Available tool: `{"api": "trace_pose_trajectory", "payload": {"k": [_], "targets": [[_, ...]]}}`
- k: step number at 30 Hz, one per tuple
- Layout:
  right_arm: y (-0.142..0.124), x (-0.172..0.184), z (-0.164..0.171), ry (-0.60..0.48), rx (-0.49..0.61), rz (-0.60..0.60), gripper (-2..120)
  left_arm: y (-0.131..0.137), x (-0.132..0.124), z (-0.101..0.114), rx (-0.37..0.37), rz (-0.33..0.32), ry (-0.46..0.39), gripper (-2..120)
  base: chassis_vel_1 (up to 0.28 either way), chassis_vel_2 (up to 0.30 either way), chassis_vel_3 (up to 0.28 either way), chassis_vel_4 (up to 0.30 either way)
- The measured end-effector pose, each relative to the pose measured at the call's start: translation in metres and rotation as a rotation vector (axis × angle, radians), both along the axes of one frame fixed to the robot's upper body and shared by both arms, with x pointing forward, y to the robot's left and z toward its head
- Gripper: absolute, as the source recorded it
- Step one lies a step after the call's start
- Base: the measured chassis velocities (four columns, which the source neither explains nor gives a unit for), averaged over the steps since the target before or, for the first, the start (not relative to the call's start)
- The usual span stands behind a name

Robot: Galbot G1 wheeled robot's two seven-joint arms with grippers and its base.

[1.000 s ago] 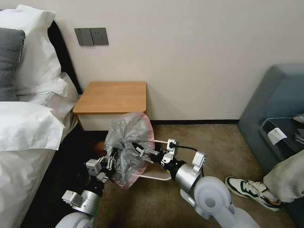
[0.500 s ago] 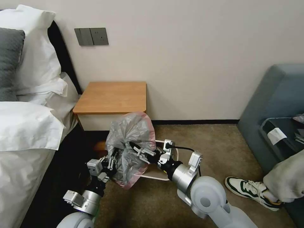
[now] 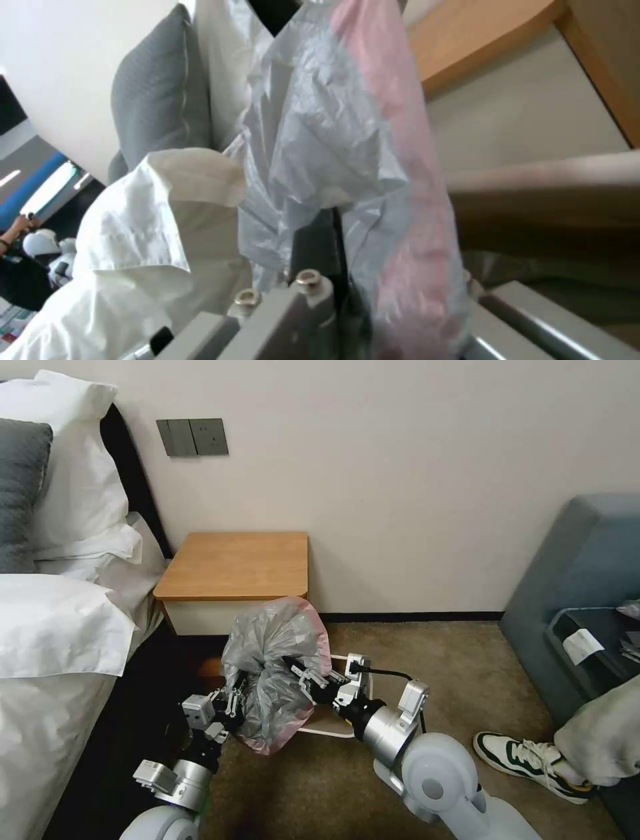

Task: Pick up the garbage bag from the table and place it over the trash can.

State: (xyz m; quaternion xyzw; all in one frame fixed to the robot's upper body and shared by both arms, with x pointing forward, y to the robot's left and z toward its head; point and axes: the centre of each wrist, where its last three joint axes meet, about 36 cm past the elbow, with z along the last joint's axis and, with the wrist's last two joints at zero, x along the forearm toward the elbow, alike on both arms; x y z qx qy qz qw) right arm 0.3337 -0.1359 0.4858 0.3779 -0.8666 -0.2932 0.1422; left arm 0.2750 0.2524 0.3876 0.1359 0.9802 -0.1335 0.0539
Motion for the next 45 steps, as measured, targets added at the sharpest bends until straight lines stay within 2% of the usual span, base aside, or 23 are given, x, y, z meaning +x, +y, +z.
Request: {"api": "trace_pose_trajectory", "payload": {"k": [13,22,32,39,45], "targets": [[-0.010,-0.003,0.011,-0.036,0.009,-0.030,0,0.002,-0.001,-0.009,0.044,0.032,-0.034,5,0.000,0.000,0.000,0.000],[-0.028,0.000,0.020,-0.057,-0.001,-0.073,0,0.010,-0.002,-0.019,0.080,0.021,-0.109,5,0.000,0.000,0.000,0.000],[-0.058,-0.001,0.026,-0.068,-0.045,-0.133,0,0.016,0.002,-0.019,0.015,0.003,-0.167,5,0.000,0.000,0.000,0.000],[-0.074,-0.003,0.030,-0.075,-0.082,-0.161,0,0.015,0.002,-0.020,-0.009,-0.018,-0.174,5,0.000,0.000,0.000,0.000],[-0.085,-0.009,0.030,-0.071,-0.109,-0.179,0,0.012,0.003,-0.014,-0.065,-0.008,-0.160,5,0.000,0.000,0.000,0.000]]}}
